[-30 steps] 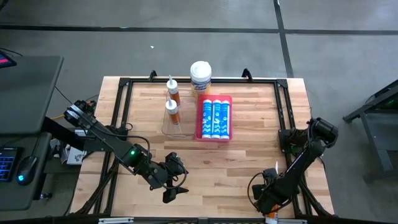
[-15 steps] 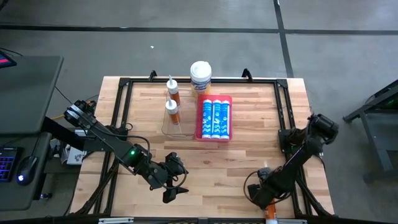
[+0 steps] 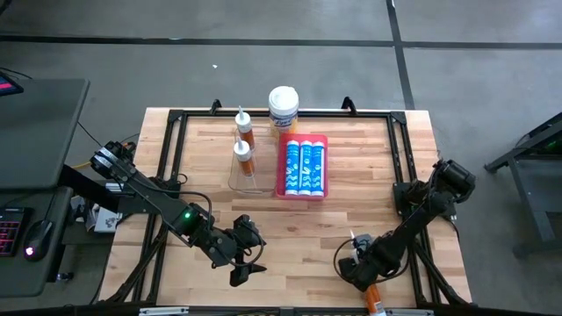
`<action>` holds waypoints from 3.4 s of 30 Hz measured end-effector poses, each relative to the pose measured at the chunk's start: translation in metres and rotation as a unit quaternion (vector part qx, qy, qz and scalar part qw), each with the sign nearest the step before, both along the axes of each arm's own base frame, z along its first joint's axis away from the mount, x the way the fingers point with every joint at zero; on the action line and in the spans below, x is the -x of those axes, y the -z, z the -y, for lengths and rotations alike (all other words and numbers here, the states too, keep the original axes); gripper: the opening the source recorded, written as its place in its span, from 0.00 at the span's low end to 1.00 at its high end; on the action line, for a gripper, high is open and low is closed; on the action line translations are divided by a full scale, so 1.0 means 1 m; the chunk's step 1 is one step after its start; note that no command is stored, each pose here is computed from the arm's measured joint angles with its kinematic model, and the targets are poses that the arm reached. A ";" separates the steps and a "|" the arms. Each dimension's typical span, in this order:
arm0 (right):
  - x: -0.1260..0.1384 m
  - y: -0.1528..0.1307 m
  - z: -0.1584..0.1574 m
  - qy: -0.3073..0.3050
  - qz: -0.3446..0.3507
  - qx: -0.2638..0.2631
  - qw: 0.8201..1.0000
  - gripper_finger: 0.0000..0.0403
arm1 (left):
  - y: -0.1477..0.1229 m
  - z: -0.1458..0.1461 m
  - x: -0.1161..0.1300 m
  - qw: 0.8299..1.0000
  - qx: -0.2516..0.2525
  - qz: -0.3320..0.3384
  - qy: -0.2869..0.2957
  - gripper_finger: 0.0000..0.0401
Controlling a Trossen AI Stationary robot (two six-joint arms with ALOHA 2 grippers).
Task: Pick & place silicon tubes, Sealant and Lysol wipes
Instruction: Put the orange sealant into the transparent container
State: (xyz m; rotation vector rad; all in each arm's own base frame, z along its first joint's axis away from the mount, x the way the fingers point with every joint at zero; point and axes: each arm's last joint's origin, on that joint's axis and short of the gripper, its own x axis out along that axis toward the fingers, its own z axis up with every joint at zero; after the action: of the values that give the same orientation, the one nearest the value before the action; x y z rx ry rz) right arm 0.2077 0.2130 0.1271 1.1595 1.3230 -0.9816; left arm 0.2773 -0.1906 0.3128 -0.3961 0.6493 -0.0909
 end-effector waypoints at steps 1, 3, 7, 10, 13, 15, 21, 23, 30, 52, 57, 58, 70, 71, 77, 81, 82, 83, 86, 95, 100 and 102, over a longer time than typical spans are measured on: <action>0.001 0.001 0.000 -0.001 0.001 -0.001 1.000 0.71 | 0.000 0.000 0.000 1.000 0.000 0.000 0.000 0.86; 0.002 0.003 0.000 0.001 0.003 -0.009 1.000 0.71 | 0.000 0.000 0.000 1.000 0.000 0.000 0.000 0.86; 0.003 0.006 0.001 0.004 0.004 -0.024 1.000 0.68 | 0.000 0.000 0.000 1.000 0.000 0.000 0.000 0.86; 0.004 0.006 0.002 0.003 -0.002 -0.022 1.000 0.61 | 0.000 0.000 0.000 1.000 0.000 0.000 0.000 0.86; 0.005 0.006 0.002 -0.006 -0.003 -0.018 1.000 0.51 | 0.000 0.000 0.000 1.000 0.000 0.000 0.000 0.86; 0.005 0.006 0.002 -0.018 -0.002 -0.014 1.000 0.51 | 0.000 0.000 0.000 1.000 0.000 0.000 0.000 0.86; 0.005 0.006 0.003 -0.057 0.002 -0.010 0.998 0.51 | 0.000 0.000 0.000 1.000 0.000 0.000 0.000 0.86; 0.005 0.006 0.003 -0.063 0.005 -0.007 0.998 0.51 | 0.000 0.000 0.000 1.000 0.000 0.000 0.000 0.86; 0.004 0.006 0.003 -0.088 0.020 0.001 0.996 0.51 | 0.000 0.000 0.000 1.000 0.000 0.000 0.000 0.86; 0.000 -0.026 0.018 -0.122 0.177 0.131 0.968 0.50 | 0.000 0.000 0.000 1.000 0.000 0.000 0.000 0.86; -0.003 -0.036 0.021 -0.128 0.222 0.164 0.953 0.50 | 0.000 0.000 0.000 1.000 0.000 0.000 0.000 0.86; -0.004 -0.039 0.022 -0.127 0.234 0.172 0.949 0.50 | 0.000 0.000 0.000 1.000 0.000 0.000 0.000 0.86; -0.008 -0.082 0.032 -0.155 0.365 0.261 0.880 0.50 | 0.000 0.000 0.000 1.000 0.000 0.000 0.000 0.86; -0.007 -0.087 0.034 -0.160 0.373 0.273 0.872 0.50 | 0.000 0.000 0.000 1.000 0.000 0.000 0.000 0.86; -0.007 -0.117 0.053 -0.196 0.398 0.355 0.823 0.50 | 0.000 0.000 0.000 1.000 0.000 0.000 0.000 0.86; -0.012 -0.136 0.071 -0.222 0.396 0.409 0.791 0.50 | 0.000 0.000 0.000 1.000 0.000 0.000 0.000 0.86; -0.014 -0.139 0.075 -0.230 0.393 0.421 0.784 0.50 | 0.000 0.000 0.000 1.000 0.000 0.000 0.000 0.86; -0.016 -0.143 0.080 -0.237 0.390 0.434 0.777 0.50 | 0.000 0.000 0.000 1.000 0.000 0.000 0.000 0.86; -0.023 -0.149 0.091 -0.257 0.380 0.465 0.757 0.50 | 0.000 0.000 0.000 1.000 0.000 0.000 0.000 0.86; -0.038 -0.142 0.116 -0.268 0.468 0.496 0.681 0.49 | 0.000 0.000 0.000 1.000 0.000 0.000 0.000 0.86; -0.041 -0.134 0.131 -0.286 0.503 0.502 0.642 0.49 | 0.000 0.000 0.000 1.000 0.000 0.000 0.000 0.86; -0.044 -0.134 0.138 -0.307 0.511 0.503 0.626 0.49 | 0.000 0.000 0.000 1.000 0.000 0.000 0.000 0.86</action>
State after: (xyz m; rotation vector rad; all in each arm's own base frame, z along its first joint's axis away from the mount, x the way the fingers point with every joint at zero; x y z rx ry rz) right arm 0.2520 0.0745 0.2608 0.1528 0.0327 -0.2491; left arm 0.2773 -0.1906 0.3127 -0.3959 0.6494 -0.0904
